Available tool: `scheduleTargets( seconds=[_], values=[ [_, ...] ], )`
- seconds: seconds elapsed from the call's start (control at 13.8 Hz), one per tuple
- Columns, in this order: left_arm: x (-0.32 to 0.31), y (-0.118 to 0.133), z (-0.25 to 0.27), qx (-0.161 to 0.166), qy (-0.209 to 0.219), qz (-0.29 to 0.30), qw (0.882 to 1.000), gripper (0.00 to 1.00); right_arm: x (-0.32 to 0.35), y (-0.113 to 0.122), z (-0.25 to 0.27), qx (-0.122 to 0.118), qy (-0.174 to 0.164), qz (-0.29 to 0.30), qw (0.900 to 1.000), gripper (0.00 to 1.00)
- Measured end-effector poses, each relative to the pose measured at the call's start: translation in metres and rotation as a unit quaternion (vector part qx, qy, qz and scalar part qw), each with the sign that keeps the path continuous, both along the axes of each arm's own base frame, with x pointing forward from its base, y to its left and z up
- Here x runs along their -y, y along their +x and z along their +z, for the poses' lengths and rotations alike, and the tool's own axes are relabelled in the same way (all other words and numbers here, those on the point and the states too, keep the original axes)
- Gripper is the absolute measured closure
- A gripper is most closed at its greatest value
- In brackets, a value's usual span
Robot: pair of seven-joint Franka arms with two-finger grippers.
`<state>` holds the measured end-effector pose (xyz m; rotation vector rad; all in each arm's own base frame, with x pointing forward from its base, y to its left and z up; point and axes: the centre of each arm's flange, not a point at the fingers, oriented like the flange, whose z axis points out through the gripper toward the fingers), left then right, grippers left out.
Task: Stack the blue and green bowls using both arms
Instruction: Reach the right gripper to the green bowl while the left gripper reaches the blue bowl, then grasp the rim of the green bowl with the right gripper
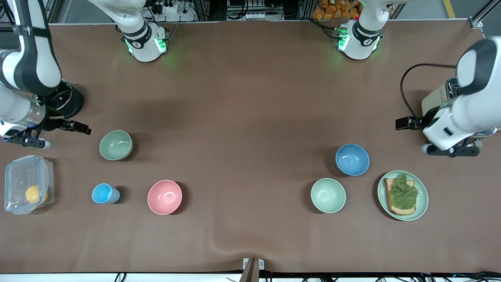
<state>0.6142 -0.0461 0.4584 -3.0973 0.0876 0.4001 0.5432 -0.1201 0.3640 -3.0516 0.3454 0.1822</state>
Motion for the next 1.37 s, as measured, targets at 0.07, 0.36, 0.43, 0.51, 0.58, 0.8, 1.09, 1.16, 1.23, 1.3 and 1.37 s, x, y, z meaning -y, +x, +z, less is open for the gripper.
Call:
scheduleTargets(
  seconds=[0.07,0.36,0.43,0.51,0.58,0.8,1.09,1.16,1.23,1.3,1.37],
  values=[
    [0.002,0.007,-0.019,-0.003,-0.003,-0.001,1.0,0.0,0.006,0.002,-0.013,-0.001,0.001,-0.003,1.0,0.0],
    [0.008,0.031,-0.093,-0.009,-0.023,0.006,1.0,0.0,0.009,0.009,-0.054,-0.006,0.003,-0.002,1.0,0.09],
    [0.009,0.035,-0.112,-0.009,-0.025,0.007,1.0,0.0,0.011,0.011,-0.063,-0.004,0.003,0.004,1.0,0.09],
    [0.01,0.04,-0.131,-0.007,-0.025,0.011,1.0,0.0,0.012,0.012,-0.071,-0.001,0.003,0.009,1.0,0.16],
    [0.014,0.043,-0.152,-0.007,-0.024,0.018,1.0,0.0,0.014,0.012,-0.079,0.0,0.003,0.011,1.0,0.16],
    [0.021,0.049,-0.204,-0.009,-0.022,0.035,0.999,0.0,0.016,0.009,-0.102,0.009,0.0,0.013,1.0,0.24],
    [0.02,0.047,-0.229,-0.023,-0.016,0.054,0.998,0.0,0.013,-0.003,-0.129,0.012,-0.001,0.015,1.0,0.3],
    [0.02,0.047,-0.232,-0.025,-0.015,0.056,0.998,0.0,0.011,-0.005,-0.134,0.009,0.0,0.016,1.0,0.3],
    [0.02,0.046,-0.235,-0.028,-0.014,0.058,0.998,0.0,0.01,-0.007,-0.138,0.009,0.0,0.016,1.0,0.37],
    [0.02,0.046,-0.238,-0.03,-0.014,0.058,0.998,0.0,0.009,-0.008,-0.142,0.014,-0.002,0.016,1.0,0.5],
    [0.02,0.045,-0.243,-0.033,-0.013,0.059,0.998,0.0,0.008,-0.011,-0.147,0.018,-0.003,0.016,1.0,0.6]
  ],
)
